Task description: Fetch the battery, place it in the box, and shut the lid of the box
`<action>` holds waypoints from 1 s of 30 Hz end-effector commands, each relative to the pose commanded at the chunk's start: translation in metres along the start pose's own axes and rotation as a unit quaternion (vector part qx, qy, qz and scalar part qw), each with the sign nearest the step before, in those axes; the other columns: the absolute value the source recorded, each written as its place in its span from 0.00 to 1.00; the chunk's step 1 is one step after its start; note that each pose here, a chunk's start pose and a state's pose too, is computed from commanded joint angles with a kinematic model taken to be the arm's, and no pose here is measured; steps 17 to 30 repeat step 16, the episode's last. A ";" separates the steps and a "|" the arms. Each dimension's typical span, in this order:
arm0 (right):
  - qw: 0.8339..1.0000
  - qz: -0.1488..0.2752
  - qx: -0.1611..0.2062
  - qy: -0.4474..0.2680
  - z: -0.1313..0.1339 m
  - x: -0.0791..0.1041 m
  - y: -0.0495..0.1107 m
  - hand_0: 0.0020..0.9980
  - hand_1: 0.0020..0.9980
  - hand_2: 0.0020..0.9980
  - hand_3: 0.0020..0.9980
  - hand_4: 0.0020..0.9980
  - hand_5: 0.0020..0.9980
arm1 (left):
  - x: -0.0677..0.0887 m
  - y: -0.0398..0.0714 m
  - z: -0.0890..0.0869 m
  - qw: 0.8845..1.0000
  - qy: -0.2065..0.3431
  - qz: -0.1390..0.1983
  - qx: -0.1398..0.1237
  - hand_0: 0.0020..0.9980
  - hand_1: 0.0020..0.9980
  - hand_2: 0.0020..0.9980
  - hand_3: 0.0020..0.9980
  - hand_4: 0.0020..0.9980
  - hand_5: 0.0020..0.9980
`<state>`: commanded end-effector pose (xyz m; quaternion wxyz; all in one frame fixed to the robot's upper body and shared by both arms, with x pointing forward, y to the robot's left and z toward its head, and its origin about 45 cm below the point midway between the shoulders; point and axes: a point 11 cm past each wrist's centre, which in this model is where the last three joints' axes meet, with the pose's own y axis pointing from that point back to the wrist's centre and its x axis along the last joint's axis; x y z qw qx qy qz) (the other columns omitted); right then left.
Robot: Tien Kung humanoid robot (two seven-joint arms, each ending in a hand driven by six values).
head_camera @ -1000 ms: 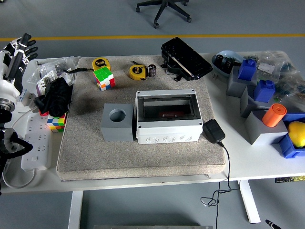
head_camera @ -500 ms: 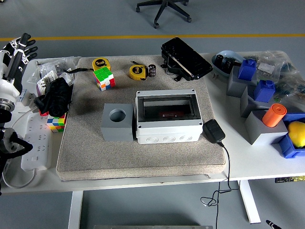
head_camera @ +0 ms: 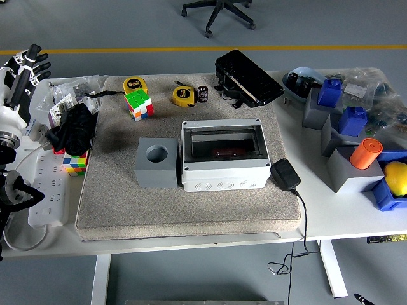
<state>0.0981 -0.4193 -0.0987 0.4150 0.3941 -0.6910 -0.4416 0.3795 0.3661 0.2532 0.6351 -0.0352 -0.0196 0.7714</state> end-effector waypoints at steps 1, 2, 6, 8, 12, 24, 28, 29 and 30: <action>1.000 0.000 -0.001 0.000 0.001 0.000 0.000 0.58 0.64 0.66 0.58 0.94 0.49 | 0.000 0.000 0.000 1.000 0.001 0.000 0.000 0.72 0.72 0.72 0.70 1.00 0.69; 1.000 -0.001 -0.001 0.000 0.001 0.000 0.000 0.58 0.64 0.66 0.58 0.94 0.49 | 0.000 0.000 0.000 1.000 0.001 0.000 0.000 0.72 0.72 0.72 0.70 1.00 0.69; 1.000 -0.001 0.000 -0.002 0.000 -0.001 0.000 0.58 0.64 0.66 0.58 0.94 0.49 | 0.000 0.000 0.001 1.000 0.001 0.000 -0.001 0.72 0.72 0.72 0.70 1.00 0.69; 1.000 -0.001 0.000 -0.002 0.000 0.000 0.000 0.58 0.64 0.66 0.58 0.94 0.49 | -0.001 -0.001 0.002 1.000 0.002 -0.001 -0.002 0.72 0.73 0.72 0.70 1.00 0.69; 1.000 -0.001 0.000 -0.003 0.000 0.000 0.000 0.58 0.64 0.66 0.58 0.94 0.49 | -0.001 -0.001 0.002 1.000 0.002 -0.001 -0.003 0.72 0.73 0.72 0.70 1.00 0.69; 1.000 -0.001 0.001 -0.003 0.000 0.000 0.000 0.58 0.64 0.66 0.58 0.94 0.49 | -0.001 -0.001 0.002 1.000 0.004 -0.002 -0.003 0.72 0.73 0.72 0.70 1.00 0.69; 1.000 -0.001 0.001 -0.003 0.000 0.000 0.000 0.58 0.64 0.66 0.58 0.94 0.49 | -0.001 -0.001 0.002 1.000 0.004 -0.002 -0.003 0.72 0.73 0.72 0.70 1.00 0.69; 1.000 -0.001 0.001 -0.003 0.000 0.000 0.000 0.58 0.64 0.66 0.58 0.94 0.49 | -0.001 -0.001 0.002 1.000 0.004 -0.002 -0.003 0.72 0.73 0.72 0.70 1.00 0.69; 1.000 -0.001 0.001 -0.003 0.000 0.000 0.000 0.58 0.64 0.66 0.58 0.94 0.49 | -0.001 -0.001 0.002 1.000 0.004 -0.002 -0.003 0.72 0.73 0.72 0.70 1.00 0.69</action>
